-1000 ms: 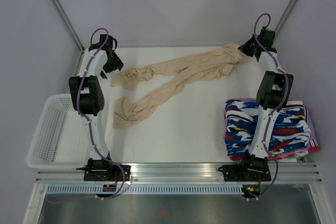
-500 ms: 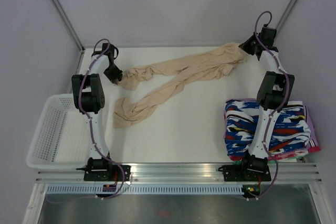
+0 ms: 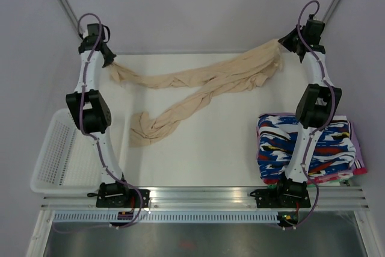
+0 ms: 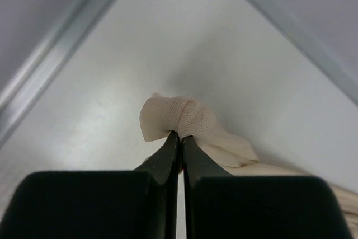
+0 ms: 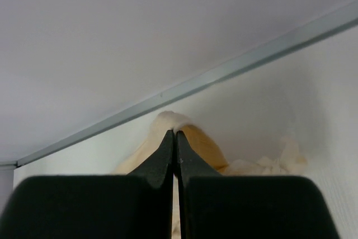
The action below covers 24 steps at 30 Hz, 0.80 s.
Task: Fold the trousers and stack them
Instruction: Flatten the trousers out
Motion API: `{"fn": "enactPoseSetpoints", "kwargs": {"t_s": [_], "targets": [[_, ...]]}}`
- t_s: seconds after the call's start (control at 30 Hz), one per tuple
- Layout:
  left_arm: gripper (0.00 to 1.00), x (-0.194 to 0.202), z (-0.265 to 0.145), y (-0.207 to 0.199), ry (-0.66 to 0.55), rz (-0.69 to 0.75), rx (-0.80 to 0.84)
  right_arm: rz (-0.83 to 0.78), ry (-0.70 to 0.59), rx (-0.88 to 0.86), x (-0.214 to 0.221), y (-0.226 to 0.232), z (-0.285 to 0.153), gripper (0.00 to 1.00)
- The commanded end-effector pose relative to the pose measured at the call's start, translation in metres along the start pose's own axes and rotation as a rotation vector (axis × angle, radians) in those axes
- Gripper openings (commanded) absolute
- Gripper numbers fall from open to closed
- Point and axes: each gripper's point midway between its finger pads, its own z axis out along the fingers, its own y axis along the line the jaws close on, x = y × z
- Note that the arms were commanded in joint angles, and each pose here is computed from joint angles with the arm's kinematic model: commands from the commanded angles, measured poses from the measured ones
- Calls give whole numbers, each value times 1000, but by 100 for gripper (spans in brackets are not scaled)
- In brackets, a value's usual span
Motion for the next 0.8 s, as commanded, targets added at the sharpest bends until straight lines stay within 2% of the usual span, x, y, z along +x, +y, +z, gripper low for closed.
{"fn": "enactPoseSetpoints", "kwargs": {"t_s": [0.0,0.17,0.3,0.37,0.5,0.6,0.77], "targets": [[2,-137,-139,10,-462,85,40,-98,-257,-136,-97,79,-67,0],[2,-167,-201,17,-687,154,66,-126,-352,-198,-126,112,-108,0],[2,-169,-220,29,-719,174,36,-130,-373,-191,-134,121,-128,0],[2,-162,-217,29,-667,174,32,-136,-365,-200,-136,128,-140,0],[2,-168,-246,39,-685,140,8,-172,-378,-190,-141,140,-173,0],[2,-173,-277,58,-733,117,-50,-232,-423,-150,-148,149,-222,0],[2,-178,-328,81,-816,65,-91,-256,-448,-17,-141,139,-284,0]]}}
